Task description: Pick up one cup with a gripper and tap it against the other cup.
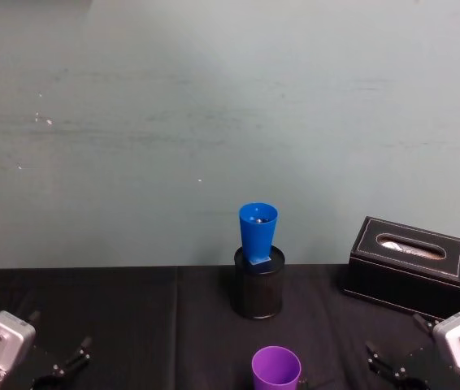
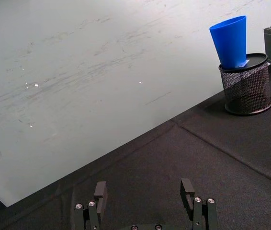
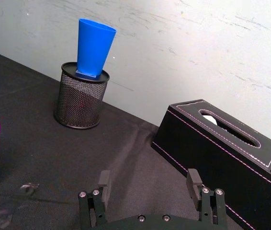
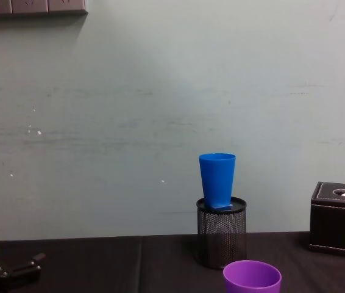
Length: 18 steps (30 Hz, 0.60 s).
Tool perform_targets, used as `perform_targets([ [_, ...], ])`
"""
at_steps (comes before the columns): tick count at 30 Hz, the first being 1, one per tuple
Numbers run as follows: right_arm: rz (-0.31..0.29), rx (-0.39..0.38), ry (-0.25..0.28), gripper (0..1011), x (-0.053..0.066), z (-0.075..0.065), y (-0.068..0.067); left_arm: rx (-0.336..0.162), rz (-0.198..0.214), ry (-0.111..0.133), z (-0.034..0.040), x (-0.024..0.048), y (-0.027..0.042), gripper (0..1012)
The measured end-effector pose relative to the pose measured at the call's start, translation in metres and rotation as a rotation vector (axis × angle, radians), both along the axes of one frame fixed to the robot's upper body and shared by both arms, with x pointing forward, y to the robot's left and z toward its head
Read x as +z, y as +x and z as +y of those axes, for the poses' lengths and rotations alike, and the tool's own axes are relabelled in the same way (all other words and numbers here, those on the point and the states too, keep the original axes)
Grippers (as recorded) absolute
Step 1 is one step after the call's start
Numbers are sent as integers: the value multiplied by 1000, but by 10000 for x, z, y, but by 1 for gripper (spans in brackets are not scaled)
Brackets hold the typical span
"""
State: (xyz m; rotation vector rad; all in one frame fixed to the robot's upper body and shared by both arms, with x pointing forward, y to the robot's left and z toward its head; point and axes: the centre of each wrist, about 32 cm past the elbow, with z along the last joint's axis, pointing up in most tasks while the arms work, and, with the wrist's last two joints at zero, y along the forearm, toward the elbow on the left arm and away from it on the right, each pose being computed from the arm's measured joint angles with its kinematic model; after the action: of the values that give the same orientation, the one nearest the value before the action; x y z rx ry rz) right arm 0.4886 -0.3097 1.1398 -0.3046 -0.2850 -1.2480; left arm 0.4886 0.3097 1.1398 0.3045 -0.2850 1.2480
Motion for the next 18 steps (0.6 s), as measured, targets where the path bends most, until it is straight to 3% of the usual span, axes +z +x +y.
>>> perform_targets([
  [18, 0, 0, 0, 1002, 0, 0, 0, 0, 0, 0, 0, 0, 0, 1004],
])
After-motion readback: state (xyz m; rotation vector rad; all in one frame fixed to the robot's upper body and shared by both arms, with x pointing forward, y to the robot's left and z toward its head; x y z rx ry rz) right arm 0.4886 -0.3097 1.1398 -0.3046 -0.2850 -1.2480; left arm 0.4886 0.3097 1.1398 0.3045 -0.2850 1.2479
